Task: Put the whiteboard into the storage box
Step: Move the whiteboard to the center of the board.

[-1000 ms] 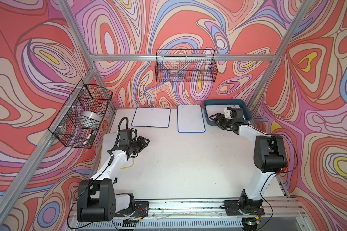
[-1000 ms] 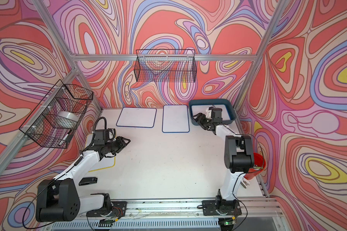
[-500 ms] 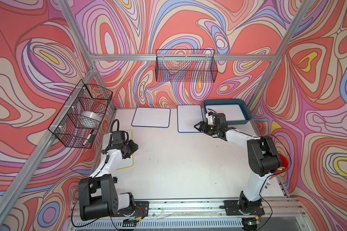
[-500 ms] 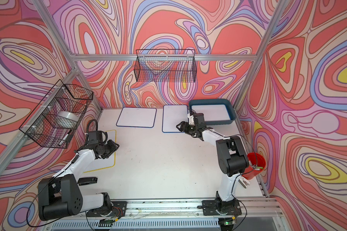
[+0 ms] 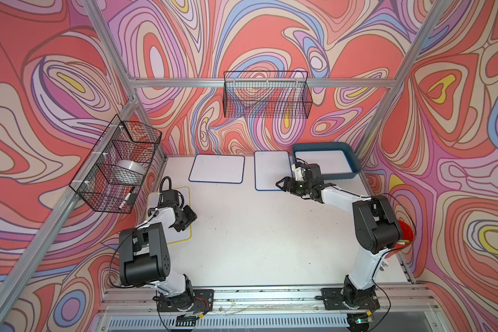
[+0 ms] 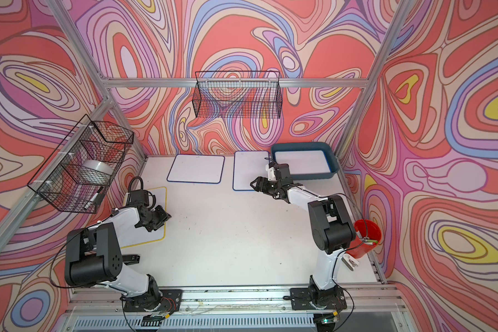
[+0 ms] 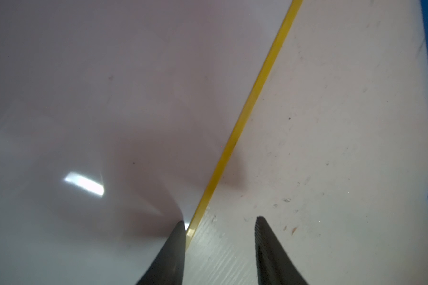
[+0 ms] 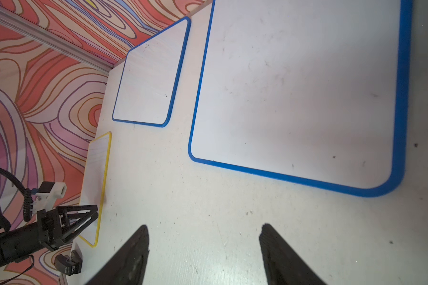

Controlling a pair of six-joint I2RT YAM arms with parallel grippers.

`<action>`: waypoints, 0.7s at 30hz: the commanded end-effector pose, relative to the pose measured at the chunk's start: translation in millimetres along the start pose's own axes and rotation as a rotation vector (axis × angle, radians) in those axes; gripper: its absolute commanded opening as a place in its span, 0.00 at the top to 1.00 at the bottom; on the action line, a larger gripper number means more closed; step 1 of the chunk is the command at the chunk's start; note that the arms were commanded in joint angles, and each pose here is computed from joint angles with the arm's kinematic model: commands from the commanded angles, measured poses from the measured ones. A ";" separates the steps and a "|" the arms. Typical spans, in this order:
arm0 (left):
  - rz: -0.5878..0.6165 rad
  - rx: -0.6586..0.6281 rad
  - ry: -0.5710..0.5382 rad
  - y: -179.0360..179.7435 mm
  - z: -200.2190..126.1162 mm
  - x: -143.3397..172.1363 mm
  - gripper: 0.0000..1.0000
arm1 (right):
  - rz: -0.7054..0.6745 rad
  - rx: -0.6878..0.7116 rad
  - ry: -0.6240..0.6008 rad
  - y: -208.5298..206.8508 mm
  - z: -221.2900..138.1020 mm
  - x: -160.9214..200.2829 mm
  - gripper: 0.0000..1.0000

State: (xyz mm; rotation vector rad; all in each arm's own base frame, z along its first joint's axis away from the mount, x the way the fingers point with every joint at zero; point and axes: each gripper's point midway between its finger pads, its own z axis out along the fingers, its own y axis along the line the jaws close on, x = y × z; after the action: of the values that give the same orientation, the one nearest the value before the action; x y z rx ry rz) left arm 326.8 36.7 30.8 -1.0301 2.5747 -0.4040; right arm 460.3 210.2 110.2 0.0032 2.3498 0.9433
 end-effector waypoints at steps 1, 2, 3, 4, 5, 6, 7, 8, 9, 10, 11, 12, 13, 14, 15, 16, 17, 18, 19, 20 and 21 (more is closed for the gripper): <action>0.003 0.004 0.004 -0.2 3.8 -3.5 0.58 | -0.022 0.013 0.011 -0.2 5.0 -0.8 0.27; 0.000 0.007 0.012 -0.4 5.2 -2.2 0.58 | -0.022 0.014 0.011 -0.3 5.8 -0.7 0.27; 0.001 0.015 0.020 -1.3 6.9 -0.3 0.59 | -0.022 0.013 0.012 0.0 6.2 -0.9 0.27; 0.000 0.021 0.026 -1.7 8.2 1.4 0.59 | -0.022 0.012 0.010 0.5 6.2 -1.6 0.27; 0.000 0.026 0.033 -1.5 9.7 3.5 0.59 | -0.022 0.010 0.012 1.0 7.0 -1.3 0.27; -0.005 0.030 0.040 -1.4 11.1 5.3 0.58 | -0.021 0.009 0.012 2.2 7.0 -1.4 0.27; -0.013 0.041 0.049 -2.1 12.5 7.5 0.58 | -0.023 0.008 0.009 3.4 6.8 -2.5 0.27; -0.023 0.060 0.061 -4.1 14.5 10.6 0.58 | -0.024 0.008 0.009 3.5 7.4 -2.5 0.27; -0.029 0.087 0.075 -8.1 16.9 15.0 0.59 | -0.022 0.007 0.010 3.9 8.0 -2.6 0.27; -0.037 0.096 0.093 -9.1 18.6 20.0 0.59 | -0.021 0.006 0.013 4.3 9.1 -2.3 0.27; -0.041 0.099 0.111 -10.1 20.5 25.8 0.58 | -0.019 0.003 0.018 4.6 10.4 -2.4 0.27; -0.028 0.113 0.103 -14.7 22.9 26.4 0.59 | -0.020 -0.001 0.022 5.5 12.0 -2.4 0.27; -0.024 0.112 0.110 -16.4 24.7 31.0 0.59 | -0.019 -0.004 0.026 6.1 12.9 -1.8 0.27; -0.019 0.115 0.127 -18.8 27.0 38.7 0.59 | -0.024 -0.008 0.025 7.6 13.5 -1.4 0.27; -0.011 0.125 0.142 -23.2 29.1 46.2 0.59 | -0.027 -0.010 0.028 8.6 14.3 -0.4 0.27; 0.001 0.128 0.160 -27.7 31.1 55.2 0.59 | -0.029 -0.011 0.029 9.2 15.0 0.5 0.27; 0.018 0.130 0.180 -32.7 33.2 65.3 0.58 | -0.031 -0.012 0.031 9.6 15.9 1.8 0.27; 0.039 0.130 0.204 -38.0 35.3 76.6 0.59 | -0.030 -0.013 0.035 10.0 16.8 3.4 0.27; 0.054 0.129 0.224 -42.0 36.8 85.8 0.58 | -0.029 -0.013 0.039 10.1 18.1 5.1 0.27; 0.065 0.127 0.240 -45.5 38.8 95.6 0.59 | -0.027 -0.012 0.047 9.7 19.9 7.9 0.27; 0.075 0.133 0.253 -49.7 40.6 105.2 0.59 | -0.024 -0.012 0.053 10.0 21.8 9.3 0.27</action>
State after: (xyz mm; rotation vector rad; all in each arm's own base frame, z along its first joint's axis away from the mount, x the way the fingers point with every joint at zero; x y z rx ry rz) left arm 349.4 -48.6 30.9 -0.7956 2.5626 -0.6829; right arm 463.4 225.1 109.2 -0.0347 2.3604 0.9494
